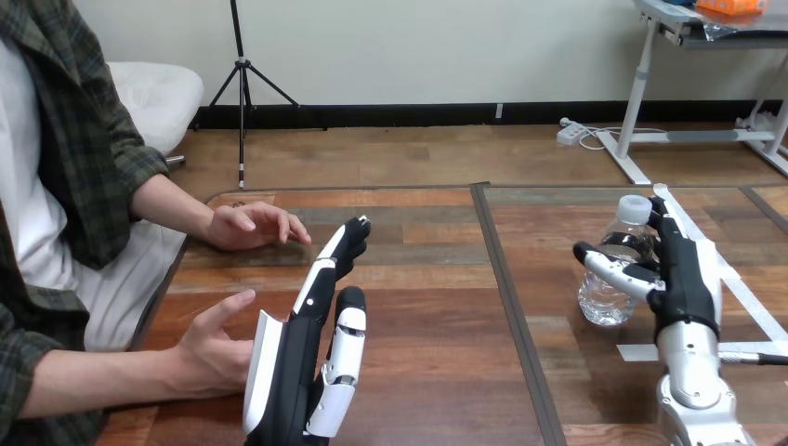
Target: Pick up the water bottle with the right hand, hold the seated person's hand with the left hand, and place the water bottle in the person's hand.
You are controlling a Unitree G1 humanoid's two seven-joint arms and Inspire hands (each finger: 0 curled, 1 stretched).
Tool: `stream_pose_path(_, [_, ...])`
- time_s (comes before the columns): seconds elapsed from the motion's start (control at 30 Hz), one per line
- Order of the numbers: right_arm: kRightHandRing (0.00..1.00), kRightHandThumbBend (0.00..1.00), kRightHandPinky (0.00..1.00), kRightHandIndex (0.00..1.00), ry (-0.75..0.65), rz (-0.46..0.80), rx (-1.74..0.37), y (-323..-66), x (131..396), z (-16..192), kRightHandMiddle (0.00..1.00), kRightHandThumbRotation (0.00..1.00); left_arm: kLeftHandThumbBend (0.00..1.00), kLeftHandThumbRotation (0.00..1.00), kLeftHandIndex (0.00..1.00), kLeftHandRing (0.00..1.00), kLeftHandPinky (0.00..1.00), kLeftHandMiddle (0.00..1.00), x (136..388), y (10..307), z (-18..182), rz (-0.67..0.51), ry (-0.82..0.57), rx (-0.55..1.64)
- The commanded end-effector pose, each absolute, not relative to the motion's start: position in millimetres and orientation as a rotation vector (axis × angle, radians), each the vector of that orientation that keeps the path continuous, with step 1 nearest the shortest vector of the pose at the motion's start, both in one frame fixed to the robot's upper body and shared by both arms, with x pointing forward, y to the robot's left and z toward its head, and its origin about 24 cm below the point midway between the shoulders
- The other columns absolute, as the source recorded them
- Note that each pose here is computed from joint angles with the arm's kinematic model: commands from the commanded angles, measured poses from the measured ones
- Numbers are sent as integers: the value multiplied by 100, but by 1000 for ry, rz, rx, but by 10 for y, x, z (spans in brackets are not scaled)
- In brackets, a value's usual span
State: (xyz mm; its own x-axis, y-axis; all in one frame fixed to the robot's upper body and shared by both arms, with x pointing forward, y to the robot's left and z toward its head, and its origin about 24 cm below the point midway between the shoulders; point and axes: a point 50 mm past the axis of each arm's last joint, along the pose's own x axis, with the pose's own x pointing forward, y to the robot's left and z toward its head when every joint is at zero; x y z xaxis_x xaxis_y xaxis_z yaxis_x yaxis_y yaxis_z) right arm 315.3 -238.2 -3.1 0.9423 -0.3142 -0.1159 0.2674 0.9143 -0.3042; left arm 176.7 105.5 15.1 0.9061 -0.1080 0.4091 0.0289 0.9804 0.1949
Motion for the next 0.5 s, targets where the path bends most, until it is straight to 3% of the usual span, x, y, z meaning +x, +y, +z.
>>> stream_pose_path(0.0, [94, 61, 88, 96, 15, -280, -260, -2251, 3446, 362, 97, 0, 2, 100, 89, 88, 88, 89, 1833, 1018, 254, -58, -493, 166])
stream_pose_path(0.47, [93, 62, 90, 98, 76, -268, -318, -2249, 3478, 327, 97, 0, 2, 100, 90, 89, 89, 90, 1827, 1020, 248, -57, -496, 178])
